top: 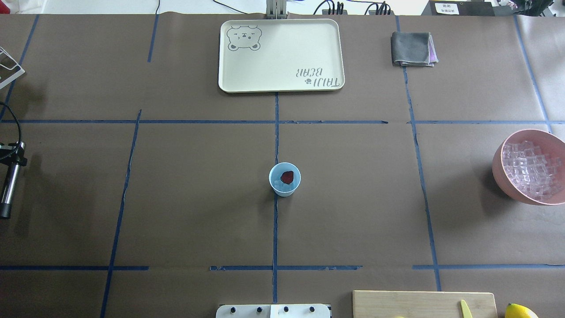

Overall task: Mash ice and strawberries in cup
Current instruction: 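Lift the steel rod upright with the left gripper and carry it toward the cup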

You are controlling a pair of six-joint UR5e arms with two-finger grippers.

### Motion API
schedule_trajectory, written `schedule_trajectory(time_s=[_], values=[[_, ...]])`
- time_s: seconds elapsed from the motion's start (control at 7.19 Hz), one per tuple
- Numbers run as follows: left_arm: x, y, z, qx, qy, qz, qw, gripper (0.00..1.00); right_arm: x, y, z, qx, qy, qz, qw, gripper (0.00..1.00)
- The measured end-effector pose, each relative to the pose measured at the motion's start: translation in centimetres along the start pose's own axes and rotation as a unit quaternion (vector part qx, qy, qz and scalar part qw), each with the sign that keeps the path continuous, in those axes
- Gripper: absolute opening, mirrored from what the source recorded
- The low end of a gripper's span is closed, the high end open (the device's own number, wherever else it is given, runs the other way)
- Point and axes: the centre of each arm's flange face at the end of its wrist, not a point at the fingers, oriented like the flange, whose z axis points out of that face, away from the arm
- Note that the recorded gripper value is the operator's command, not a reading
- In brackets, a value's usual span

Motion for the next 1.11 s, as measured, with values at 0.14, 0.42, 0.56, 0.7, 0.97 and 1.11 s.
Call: schedule_trajectory(time_s=[0.14, 0.42, 0.56, 0.7, 0.97, 1.11], values=[[3.6, -0.5, -3.8, 0.013, 0.013, 0.011, 0.9998, 0.00, 0.0, 0.0, -0.1, 0.001, 0.001, -0.001, 1.0000, 0.99], [13.1, -0.9, -12.2, 0.085, 0.045, 0.075, 0.9925, 0.00, -0.1, 0.0, -0.2, 0.001, 0.006, -0.002, 1.0000, 0.99], [18.5, -0.5, -15.4, 0.127, 0.060, 0.118, 0.9830, 0.00, -0.1, 0.0, -0.3, 0.002, 0.012, -0.004, 0.9999, 0.99], [23.8, 0.2, -18.7, 0.168, 0.084, 0.159, 0.9692, 0.00, -0.2, 0.0, -0.5, 0.004, 0.018, -0.007, 0.9998, 0.99], [33.4, 3.0, -23.1, 0.256, 0.115, 0.220, 0.9342, 0.00, -0.6, 0.4, -0.9, 0.007, 0.022, -0.011, 0.9997, 0.99], [38.1, 5.2, -22.7, 0.299, 0.117, 0.238, 0.9166, 0.00, -0.8, 0.4, -1.1, 0.009, 0.022, -0.013, 0.9996, 0.99]])
